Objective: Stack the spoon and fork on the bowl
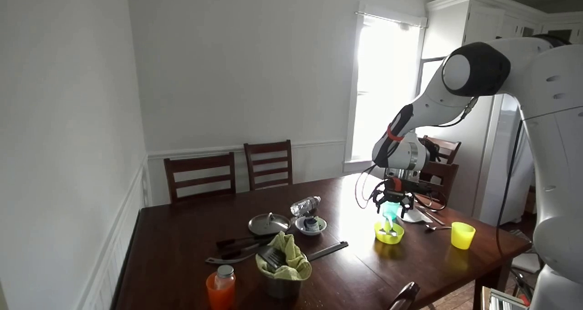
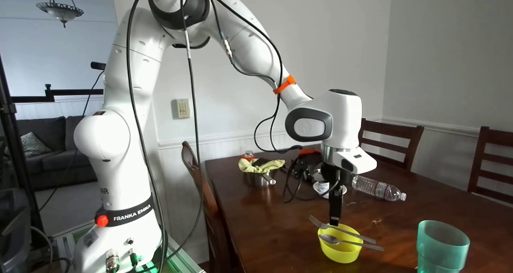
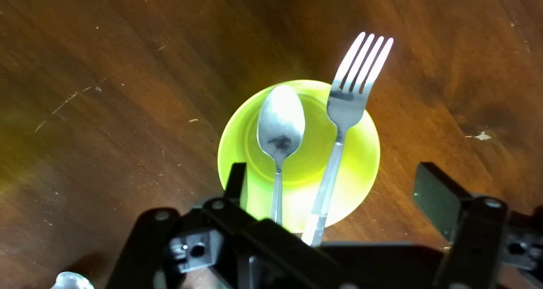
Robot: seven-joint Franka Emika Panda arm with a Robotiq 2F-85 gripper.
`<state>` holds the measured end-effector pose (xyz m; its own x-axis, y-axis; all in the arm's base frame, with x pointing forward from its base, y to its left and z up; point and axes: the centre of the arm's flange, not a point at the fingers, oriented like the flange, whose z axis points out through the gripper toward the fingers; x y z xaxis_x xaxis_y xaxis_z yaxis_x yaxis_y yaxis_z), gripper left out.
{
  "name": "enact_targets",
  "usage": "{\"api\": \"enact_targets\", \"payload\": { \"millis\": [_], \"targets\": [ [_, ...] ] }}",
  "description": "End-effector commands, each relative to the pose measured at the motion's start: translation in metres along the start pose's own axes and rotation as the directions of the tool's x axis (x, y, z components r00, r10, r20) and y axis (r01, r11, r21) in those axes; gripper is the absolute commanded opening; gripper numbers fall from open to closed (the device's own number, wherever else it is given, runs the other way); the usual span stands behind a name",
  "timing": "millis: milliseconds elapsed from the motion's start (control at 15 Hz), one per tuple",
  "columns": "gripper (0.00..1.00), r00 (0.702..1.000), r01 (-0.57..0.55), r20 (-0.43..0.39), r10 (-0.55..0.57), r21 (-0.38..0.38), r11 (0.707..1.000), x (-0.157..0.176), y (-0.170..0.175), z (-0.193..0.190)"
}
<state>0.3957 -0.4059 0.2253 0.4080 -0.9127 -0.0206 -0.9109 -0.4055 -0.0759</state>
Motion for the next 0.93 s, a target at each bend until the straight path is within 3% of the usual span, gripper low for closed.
{"api": "enact_targets", "payload": {
  "millis": [0, 333, 600, 867],
  "targets": [
    [1.0, 1.0, -0.015, 0.008, 0.015, 0.028, 0.999, 0.017, 0.007, 0.011],
    [1.0, 0.999, -0.036, 0.021, 0.036, 0.032, 0.999, 0.021, 0.008, 0.024],
    [0.9, 0.998, -0.047, 0.031, 0.046, 0.039, 0.998, 0.023, 0.004, 0.033],
    [0.54, 0.998, -0.049, 0.033, 0.048, 0.044, 0.998, 0.026, 0.001, 0.038]
  ]
}}
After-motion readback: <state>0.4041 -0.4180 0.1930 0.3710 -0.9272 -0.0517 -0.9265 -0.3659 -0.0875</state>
